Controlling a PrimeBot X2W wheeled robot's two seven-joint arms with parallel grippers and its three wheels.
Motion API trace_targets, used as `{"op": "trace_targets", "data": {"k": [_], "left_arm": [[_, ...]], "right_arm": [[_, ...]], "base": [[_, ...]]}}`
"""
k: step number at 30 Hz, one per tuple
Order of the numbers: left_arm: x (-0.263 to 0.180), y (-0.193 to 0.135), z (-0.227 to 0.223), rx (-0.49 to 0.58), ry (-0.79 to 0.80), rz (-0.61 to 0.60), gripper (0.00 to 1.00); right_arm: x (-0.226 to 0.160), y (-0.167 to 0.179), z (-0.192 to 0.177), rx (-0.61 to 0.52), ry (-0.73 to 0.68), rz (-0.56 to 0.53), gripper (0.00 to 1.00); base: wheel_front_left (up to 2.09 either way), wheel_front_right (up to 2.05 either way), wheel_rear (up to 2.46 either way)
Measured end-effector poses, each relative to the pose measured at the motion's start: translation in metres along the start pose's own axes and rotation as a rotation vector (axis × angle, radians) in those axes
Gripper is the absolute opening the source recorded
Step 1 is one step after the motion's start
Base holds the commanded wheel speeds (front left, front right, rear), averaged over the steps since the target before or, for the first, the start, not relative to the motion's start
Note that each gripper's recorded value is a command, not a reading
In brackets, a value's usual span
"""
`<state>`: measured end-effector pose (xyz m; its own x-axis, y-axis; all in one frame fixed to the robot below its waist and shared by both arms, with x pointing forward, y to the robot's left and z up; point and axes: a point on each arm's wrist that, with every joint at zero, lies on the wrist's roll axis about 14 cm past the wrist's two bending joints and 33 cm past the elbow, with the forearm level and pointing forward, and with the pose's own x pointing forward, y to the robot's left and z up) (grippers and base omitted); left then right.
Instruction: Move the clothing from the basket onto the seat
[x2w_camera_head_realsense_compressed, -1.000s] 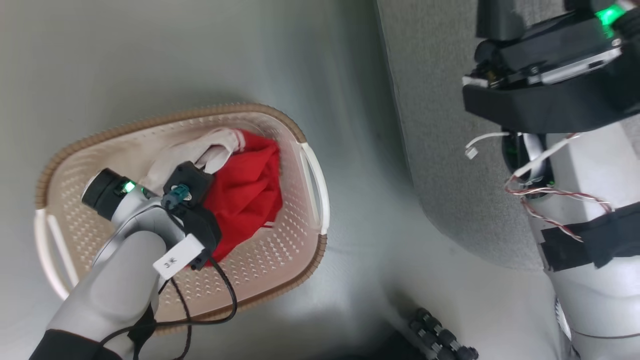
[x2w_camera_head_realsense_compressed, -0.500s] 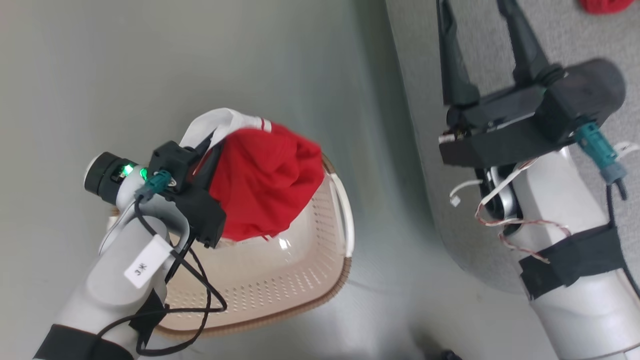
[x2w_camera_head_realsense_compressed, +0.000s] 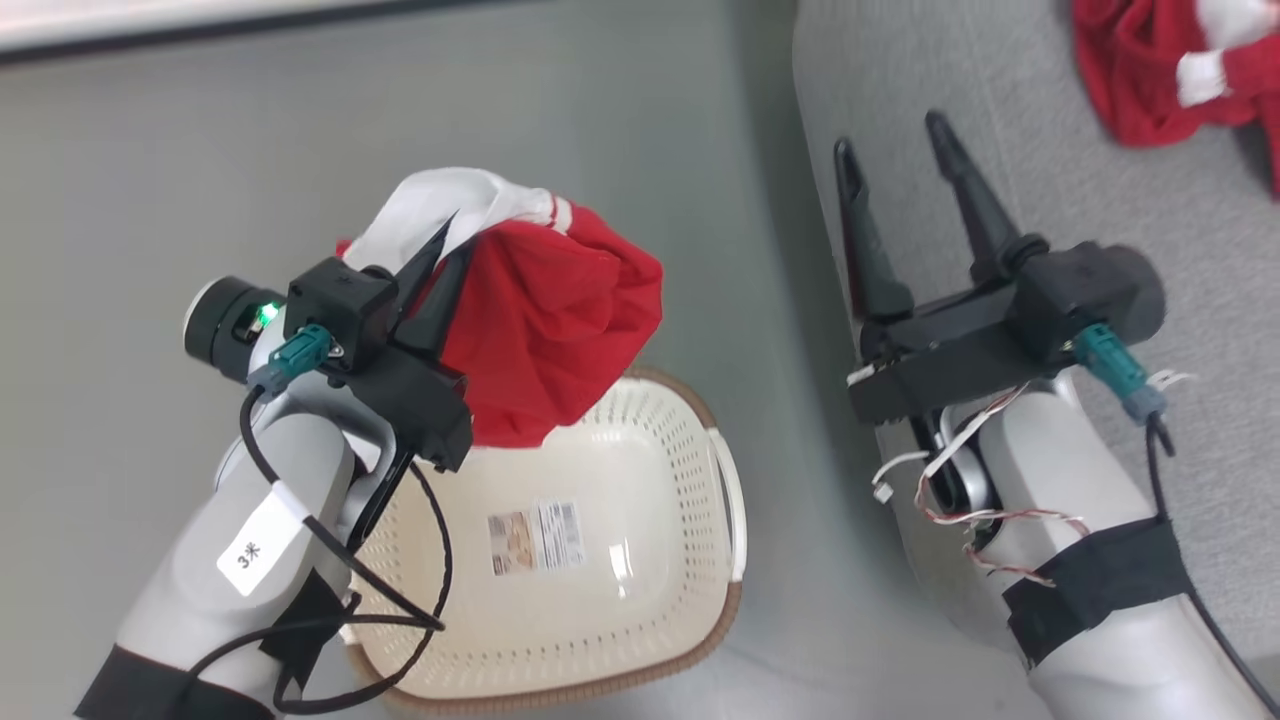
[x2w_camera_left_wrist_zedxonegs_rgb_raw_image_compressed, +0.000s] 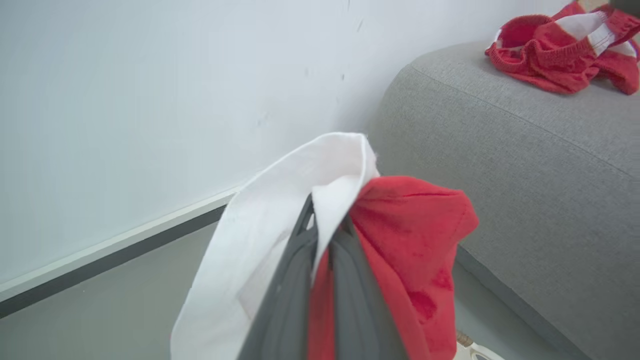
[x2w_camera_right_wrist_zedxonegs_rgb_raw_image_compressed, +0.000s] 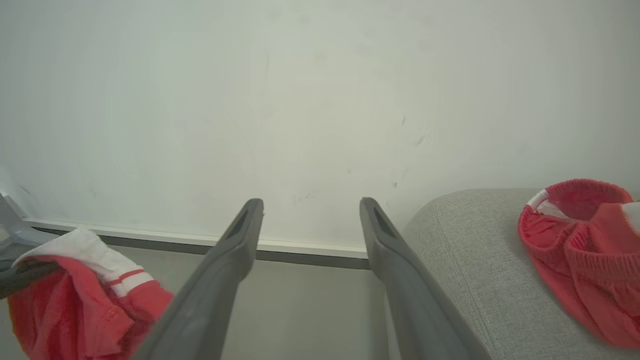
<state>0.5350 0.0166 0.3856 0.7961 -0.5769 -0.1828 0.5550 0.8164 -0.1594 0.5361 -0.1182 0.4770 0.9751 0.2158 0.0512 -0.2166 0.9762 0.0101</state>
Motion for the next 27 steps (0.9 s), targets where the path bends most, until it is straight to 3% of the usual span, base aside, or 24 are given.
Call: {"op": "trace_targets", "data": {"k": [9,27], "left_arm": [[-0.012,-0.015,0.08,0.071,-0.151,-0.033,0.0],[-0.036,-0.097,0.187,0.088,-0.314,-0.137,0.0]], "right_arm": [[-0.019,0.019,0.032,0.013,-0.031,0.044,1.0],[-0.086,0.033,0.06,0.005,-0.027,0.09,1.0]], "base": [[0.0,0.0,0.0],[0.0,0.0,0.0]]}}
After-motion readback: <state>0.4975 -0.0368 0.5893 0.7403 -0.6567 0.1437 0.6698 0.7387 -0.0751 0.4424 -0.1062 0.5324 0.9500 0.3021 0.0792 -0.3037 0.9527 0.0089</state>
